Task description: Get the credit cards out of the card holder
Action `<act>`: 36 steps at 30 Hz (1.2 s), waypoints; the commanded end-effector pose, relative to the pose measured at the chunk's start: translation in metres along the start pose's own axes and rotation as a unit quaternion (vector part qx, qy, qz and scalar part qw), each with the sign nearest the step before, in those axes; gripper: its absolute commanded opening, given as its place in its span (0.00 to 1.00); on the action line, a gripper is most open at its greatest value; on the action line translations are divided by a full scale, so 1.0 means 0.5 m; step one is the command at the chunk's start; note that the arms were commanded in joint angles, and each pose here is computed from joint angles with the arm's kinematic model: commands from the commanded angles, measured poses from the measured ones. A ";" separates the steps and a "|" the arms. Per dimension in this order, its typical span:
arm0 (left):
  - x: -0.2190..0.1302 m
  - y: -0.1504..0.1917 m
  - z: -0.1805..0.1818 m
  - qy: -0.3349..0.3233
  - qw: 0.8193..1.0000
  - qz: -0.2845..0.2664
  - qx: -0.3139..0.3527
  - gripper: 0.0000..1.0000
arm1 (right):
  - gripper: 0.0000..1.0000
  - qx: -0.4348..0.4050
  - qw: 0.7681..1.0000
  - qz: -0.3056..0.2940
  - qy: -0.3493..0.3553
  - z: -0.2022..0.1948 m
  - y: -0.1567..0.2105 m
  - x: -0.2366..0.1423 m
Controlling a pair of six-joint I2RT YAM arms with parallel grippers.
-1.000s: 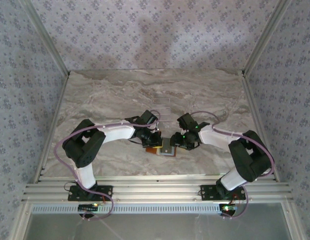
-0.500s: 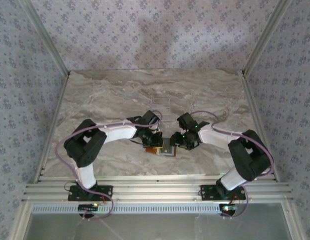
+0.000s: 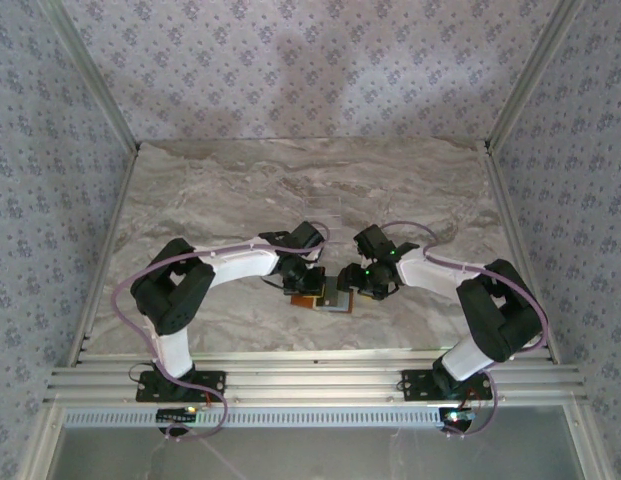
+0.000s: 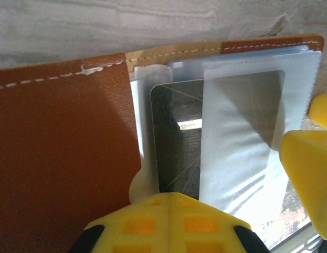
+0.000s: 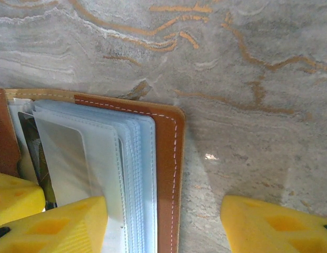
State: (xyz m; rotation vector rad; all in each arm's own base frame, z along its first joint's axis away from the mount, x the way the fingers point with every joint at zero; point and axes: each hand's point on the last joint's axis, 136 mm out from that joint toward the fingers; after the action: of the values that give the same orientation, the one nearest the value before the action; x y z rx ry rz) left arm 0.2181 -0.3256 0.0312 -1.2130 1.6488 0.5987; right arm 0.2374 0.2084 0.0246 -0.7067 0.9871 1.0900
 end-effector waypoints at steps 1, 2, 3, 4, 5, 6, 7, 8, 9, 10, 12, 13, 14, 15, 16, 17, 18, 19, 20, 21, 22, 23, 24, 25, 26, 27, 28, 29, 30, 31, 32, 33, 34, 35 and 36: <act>-0.022 -0.004 -0.008 -0.012 1.000 -0.001 0.012 0.07 | 0.62 0.002 0.999 0.010 0.048 -0.043 0.010 0.020; -0.026 -0.006 -0.012 -0.010 1.000 -0.003 0.013 0.07 | 0.62 0.002 0.999 0.009 0.048 -0.044 0.010 0.019; -0.031 -0.010 -0.014 -0.009 1.000 -0.008 0.013 0.08 | 0.62 0.002 0.999 0.009 0.048 -0.043 0.010 0.018; -0.036 -0.014 -0.016 -0.007 1.000 -0.013 0.014 0.10 | 0.62 0.001 0.999 0.008 0.047 -0.041 0.009 0.017; -0.041 -0.016 -0.019 -0.006 1.000 -0.016 0.014 0.11 | 0.62 0.002 0.999 0.009 0.048 -0.042 0.009 0.016; -0.045 -0.020 -0.022 -0.004 1.000 -0.022 0.014 0.12 | 0.62 0.000 0.999 0.007 0.046 -0.039 0.008 0.015; -0.049 -0.023 -0.023 -0.001 1.000 -0.026 0.013 0.13 | 0.62 0.001 0.999 0.007 0.045 -0.039 0.008 0.014; -0.052 -0.026 -0.024 0.003 0.999 -0.030 0.011 0.14 | 0.62 0.000 0.999 0.007 0.045 -0.039 0.009 0.015; -0.054 -0.028 -0.026 0.012 0.999 -0.035 0.007 0.15 | 0.62 0.000 0.999 0.006 0.044 -0.037 0.007 0.014; -0.055 -0.031 -0.027 0.024 0.999 -0.040 0.001 0.17 | 0.62 -0.001 0.999 0.006 0.043 -0.037 0.008 0.013; -0.056 -0.038 -0.030 0.055 0.997 -0.049 -0.015 0.19 | 0.61 -0.001 0.999 0.004 0.041 -0.034 0.007 0.012; -0.055 -0.042 -0.036 0.080 0.995 -0.050 -0.024 0.20 | 0.61 -0.002 0.999 0.005 0.040 -0.032 0.007 0.013; -0.053 -0.046 -0.038 0.099 0.993 -0.051 -0.031 0.21 | 0.60 -0.002 0.999 0.006 0.039 -0.031 0.006 0.012; -0.052 -0.049 -0.041 0.117 0.991 -0.053 -0.040 0.22 | 0.59 -0.003 0.999 0.006 0.039 -0.031 0.007 0.013; -0.051 -0.052 -0.043 0.128 0.989 -0.055 -0.044 0.23 | 0.59 -0.003 0.999 0.007 0.039 -0.030 0.008 0.014; -0.050 -0.053 -0.043 0.133 0.988 -0.055 -0.046 0.24 | 0.59 -0.004 0.999 0.008 0.039 -0.029 0.007 0.015; -0.046 -0.052 -0.042 0.135 0.988 -0.052 -0.047 0.25 | 0.59 -0.005 0.999 0.009 0.039 -0.029 0.008 0.015; -0.041 -0.049 -0.041 0.134 0.989 -0.046 -0.048 0.25 | 0.58 -0.006 0.999 0.010 0.039 -0.029 0.009 0.016; -0.037 -0.047 -0.037 0.132 0.989 -0.043 -0.050 0.26 | 0.58 -0.006 0.999 0.010 0.039 -0.029 0.009 0.016; -0.033 -0.045 -0.034 0.131 0.989 -0.041 -0.052 0.27 | 0.58 -0.006 0.999 0.009 0.038 -0.028 0.009 0.016; -0.030 -0.043 -0.030 0.130 0.989 -0.039 -0.056 0.28 | 0.58 -0.006 0.999 0.009 0.039 -0.027 0.008 0.016; -0.027 -0.041 -0.027 0.128 0.989 -0.037 -0.059 0.29 | 0.58 -0.006 0.999 0.010 0.039 -0.028 0.009 0.016; -0.024 -0.039 -0.024 0.125 0.990 -0.036 -0.061 0.30 | 0.58 -0.007 0.999 0.009 0.039 -0.027 0.008 0.015; -0.022 -0.038 -0.020 0.123 0.990 -0.035 -0.062 0.32 | 0.58 -0.006 0.999 0.009 0.040 -0.028 0.008 0.015; -0.020 -0.037 -0.018 0.122 0.990 -0.033 -0.064 0.34 | 0.58 -0.006 0.999 0.010 0.040 -0.029 0.009 0.016; -0.018 -0.035 -0.014 0.119 0.990 -0.031 -0.066 0.35 | 0.58 -0.006 0.999 0.010 0.040 -0.029 0.009 0.016; -0.017 -0.036 -0.009 0.116 0.990 -0.030 -0.068 0.35 | 0.58 -0.007 0.999 0.011 0.039 -0.028 0.010 0.016; -0.016 -0.034 -0.006 0.114 0.991 -0.029 -0.069 0.36 | 0.58 -0.007 0.999 0.011 0.040 -0.028 0.010 0.016; -0.017 -0.035 -0.004 0.112 0.991 -0.031 -0.070 0.37 | 0.58 -0.007 0.999 0.012 0.039 -0.028 0.011 0.017; -0.018 -0.035 -0.001 0.111 0.991 -0.032 -0.070 0.38 | 0.57 -0.007 0.999 0.012 0.039 -0.028 0.011 0.016; -0.017 -0.034 -0.001 0.109 0.991 -0.031 -0.070 0.38 | 0.57 -0.007 0.999 0.012 0.039 -0.027 0.010 0.016; -0.017 -0.035 0.000 0.108 0.991 -0.031 -0.069 0.39 | 0.58 -0.007 0.999 0.012 0.040 -0.029 0.011 0.016; -0.016 -0.035 0.001 0.108 0.991 -0.031 -0.070 0.39 | 0.58 -0.008 0.999 0.011 0.038 -0.026 0.010 0.015; -0.014 -0.035 0.002 0.107 0.991 -0.029 -0.070 0.40 | 0.57 -0.008 0.999 0.011 0.038 -0.026 0.011 0.015; -0.012 -0.034 0.004 0.106 0.991 -0.027 -0.071 0.40 | 0.57 -0.008 0.999 0.011 0.039 -0.026 0.011 0.014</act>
State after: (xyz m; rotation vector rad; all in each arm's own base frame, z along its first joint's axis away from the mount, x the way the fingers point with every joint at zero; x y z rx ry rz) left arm 0.2371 -0.3310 0.0458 -1.4765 1.7511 0.5450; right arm 0.2370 0.2075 0.0241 -0.7174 1.0022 1.0901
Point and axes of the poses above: each hand's point on the last joint's axis, 136 mm out from that joint toward the fingers, its own x axis out along the fingers, its own z axis along the line the jaws close on, y = z × x, and after that the axes turned 14 degrees about x, right-handed
